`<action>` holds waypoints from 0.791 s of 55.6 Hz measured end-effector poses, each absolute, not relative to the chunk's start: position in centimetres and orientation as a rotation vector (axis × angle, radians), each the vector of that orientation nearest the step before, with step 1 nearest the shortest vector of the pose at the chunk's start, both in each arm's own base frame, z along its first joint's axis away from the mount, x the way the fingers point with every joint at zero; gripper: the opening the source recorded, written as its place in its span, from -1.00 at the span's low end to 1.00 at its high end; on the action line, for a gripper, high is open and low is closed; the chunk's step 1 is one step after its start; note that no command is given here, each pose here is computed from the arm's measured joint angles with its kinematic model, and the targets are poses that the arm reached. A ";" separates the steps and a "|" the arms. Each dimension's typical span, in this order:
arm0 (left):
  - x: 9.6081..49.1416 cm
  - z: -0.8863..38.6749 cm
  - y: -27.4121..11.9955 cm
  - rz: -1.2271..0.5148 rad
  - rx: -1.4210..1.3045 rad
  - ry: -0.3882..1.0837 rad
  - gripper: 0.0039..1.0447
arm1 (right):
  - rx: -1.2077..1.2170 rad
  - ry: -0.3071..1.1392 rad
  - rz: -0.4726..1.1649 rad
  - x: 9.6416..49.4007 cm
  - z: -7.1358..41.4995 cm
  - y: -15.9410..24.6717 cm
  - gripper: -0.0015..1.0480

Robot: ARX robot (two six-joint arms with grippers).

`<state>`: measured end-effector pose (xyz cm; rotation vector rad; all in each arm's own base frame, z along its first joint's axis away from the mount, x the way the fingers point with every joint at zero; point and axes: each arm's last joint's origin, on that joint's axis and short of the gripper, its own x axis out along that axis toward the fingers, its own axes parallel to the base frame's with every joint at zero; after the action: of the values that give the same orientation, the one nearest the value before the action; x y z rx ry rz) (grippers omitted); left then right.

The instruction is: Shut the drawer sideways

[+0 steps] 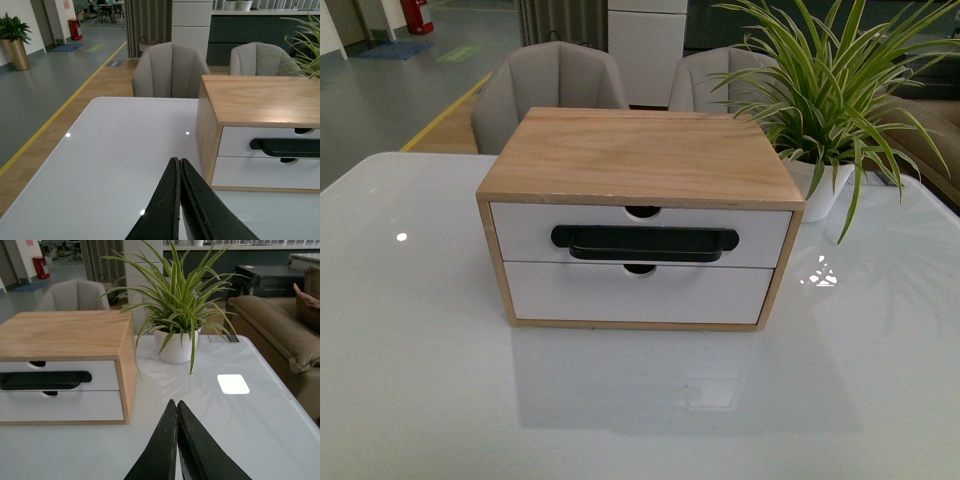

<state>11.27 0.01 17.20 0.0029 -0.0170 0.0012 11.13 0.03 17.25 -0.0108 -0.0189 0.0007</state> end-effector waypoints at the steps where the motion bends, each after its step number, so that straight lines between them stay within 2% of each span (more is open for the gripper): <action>1: 11.2 17.2 0.0 0.001 0.003 -0.017 -0.97 | -0.011 -0.019 0.001 11.1 17.2 0.0 -0.96; 10: 10.8 17.2 0.0 0.001 0.003 -0.017 -0.97 | -0.011 0.016 0.003 10.1 16.8 0.0 -0.96; 14: 10.1 16.7 0.0 0.001 0.002 0.020 -0.97 | -0.011 -0.011 0.003 9.7 16.9 0.0 -0.96; 38: 9.7 16.9 0.0 0.001 0.002 -0.011 -0.97 | -0.011 -0.013 0.003 9.7 16.9 0.0 -0.96; 40: 9.7 16.9 0.0 0.001 0.001 -0.011 -0.94 | -0.011 -0.013 0.003 9.7 16.9 0.0 -0.89; 42: 9.7 16.9 0.0 0.001 0.002 -0.011 -0.74 | -0.011 -0.014 0.003 9.7 16.9 0.0 -0.67; 44: 9.7 16.9 0.0 0.001 0.002 -0.011 -0.60 | -0.011 -0.013 0.003 9.7 16.9 0.0 -0.54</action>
<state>9.71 0.01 16.87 0.0021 -0.0113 0.0012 9.70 0.03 16.92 -0.0108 -0.0132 0.0026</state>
